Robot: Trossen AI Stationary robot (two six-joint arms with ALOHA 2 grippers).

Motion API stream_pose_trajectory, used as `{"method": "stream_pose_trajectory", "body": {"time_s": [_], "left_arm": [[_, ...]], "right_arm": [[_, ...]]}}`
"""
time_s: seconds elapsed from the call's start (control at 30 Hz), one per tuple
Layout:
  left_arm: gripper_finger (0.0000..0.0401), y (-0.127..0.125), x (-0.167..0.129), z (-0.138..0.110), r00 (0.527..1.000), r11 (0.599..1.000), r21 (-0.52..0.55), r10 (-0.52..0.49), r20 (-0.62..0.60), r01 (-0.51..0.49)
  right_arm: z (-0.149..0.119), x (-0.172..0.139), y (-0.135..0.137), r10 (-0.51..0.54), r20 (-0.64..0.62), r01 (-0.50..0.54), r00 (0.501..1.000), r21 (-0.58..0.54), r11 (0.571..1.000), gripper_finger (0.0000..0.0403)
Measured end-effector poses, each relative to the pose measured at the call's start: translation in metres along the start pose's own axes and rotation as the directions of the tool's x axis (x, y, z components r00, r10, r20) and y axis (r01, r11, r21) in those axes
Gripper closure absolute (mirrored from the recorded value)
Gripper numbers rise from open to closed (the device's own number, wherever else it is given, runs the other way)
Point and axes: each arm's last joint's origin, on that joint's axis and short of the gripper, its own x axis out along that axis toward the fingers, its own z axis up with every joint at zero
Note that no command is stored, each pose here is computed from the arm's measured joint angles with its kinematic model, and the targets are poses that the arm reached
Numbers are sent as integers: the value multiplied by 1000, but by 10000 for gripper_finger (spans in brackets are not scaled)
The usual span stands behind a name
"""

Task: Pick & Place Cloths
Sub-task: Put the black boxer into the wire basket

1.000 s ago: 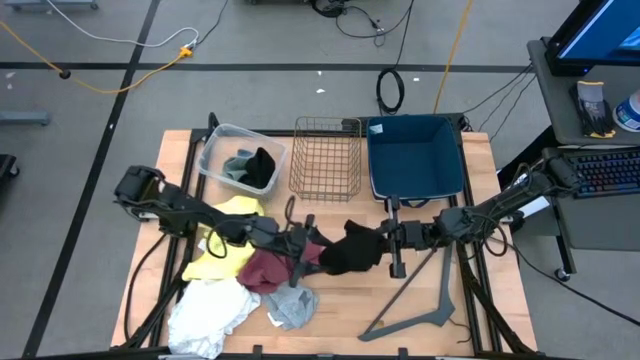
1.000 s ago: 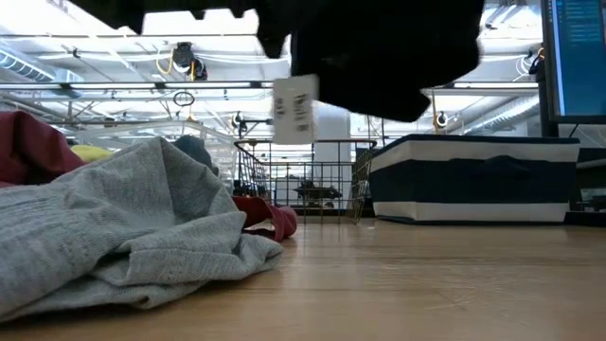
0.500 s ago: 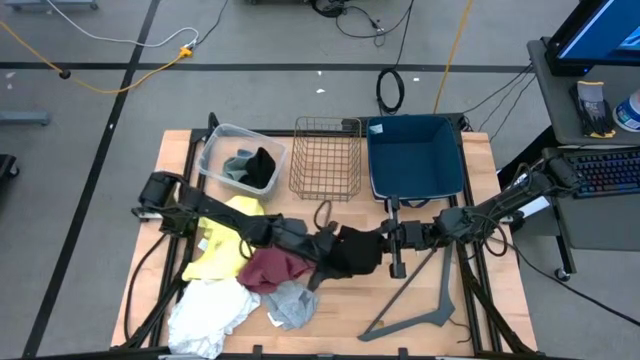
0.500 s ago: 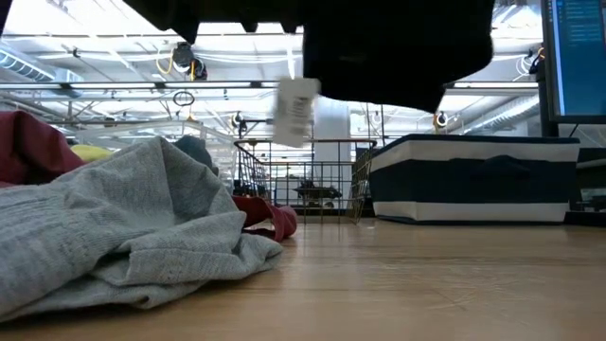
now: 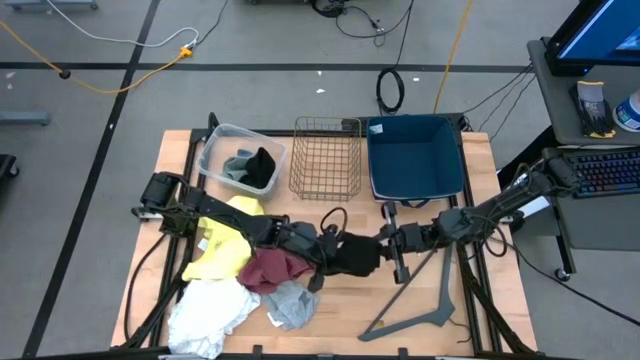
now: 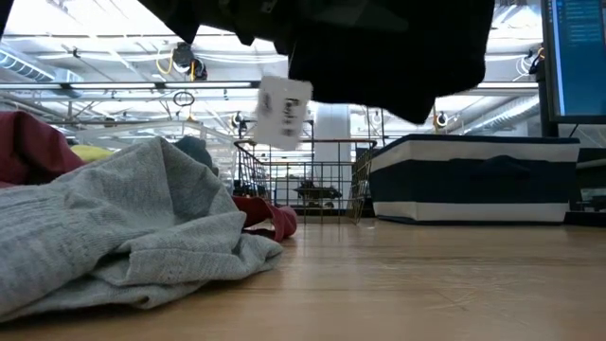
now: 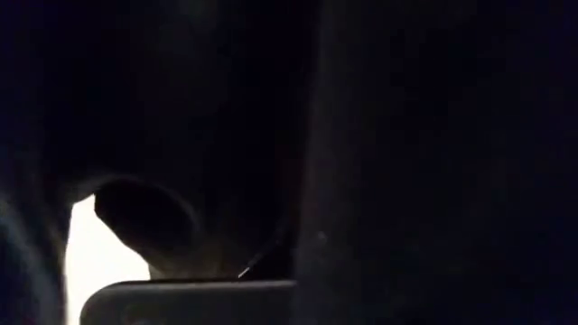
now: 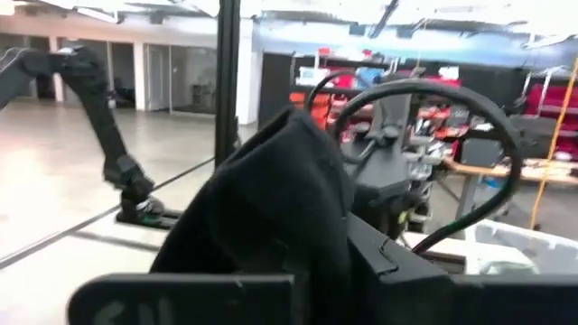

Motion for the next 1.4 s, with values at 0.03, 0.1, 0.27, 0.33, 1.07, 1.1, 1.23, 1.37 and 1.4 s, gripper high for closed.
{"method": "stream_pose_trajectory", "body": {"time_s": [0.03,0.1,0.27,0.33,1.07,1.1,1.23,1.37,1.4], "left_arm": [[394,0,0,-1,1000,1000,-1,2,-8,-2],[397,1,0,-3,1000,1000,-5,7,-30,-7],[398,4,-1,-8,996,1000,-13,25,-88,-26],[398,7,-1,-10,994,999,-17,40,-106,-42],[400,-2,-64,70,923,914,156,383,-24,-375],[400,-3,-68,72,918,907,164,397,-16,-389],[400,-4,-79,81,895,876,195,444,32,-441],[400,-4,-87,89,864,837,221,498,75,-501],[400,-4,-89,90,854,825,224,513,87,-519]], "right_arm": [[-1,0,2,8,-13,-8,1000,3,1000,377],[-4,-1,5,21,-39,-21,999,1,1000,369],[-9,-4,14,60,-105,-56,993,45,997,339],[-12,-6,18,77,-130,-68,988,70,995,325],[-22,-30,67,280,-282,-232,918,192,954,288],[-23,-30,68,285,-287,-235,915,196,952,288],[-26,-34,71,294,-327,-230,898,221,948,288],[-30,-35,71,295,-362,-215,884,245,945,289],[-31,-36,72,300,-371,-216,879,251,944,289]]}}
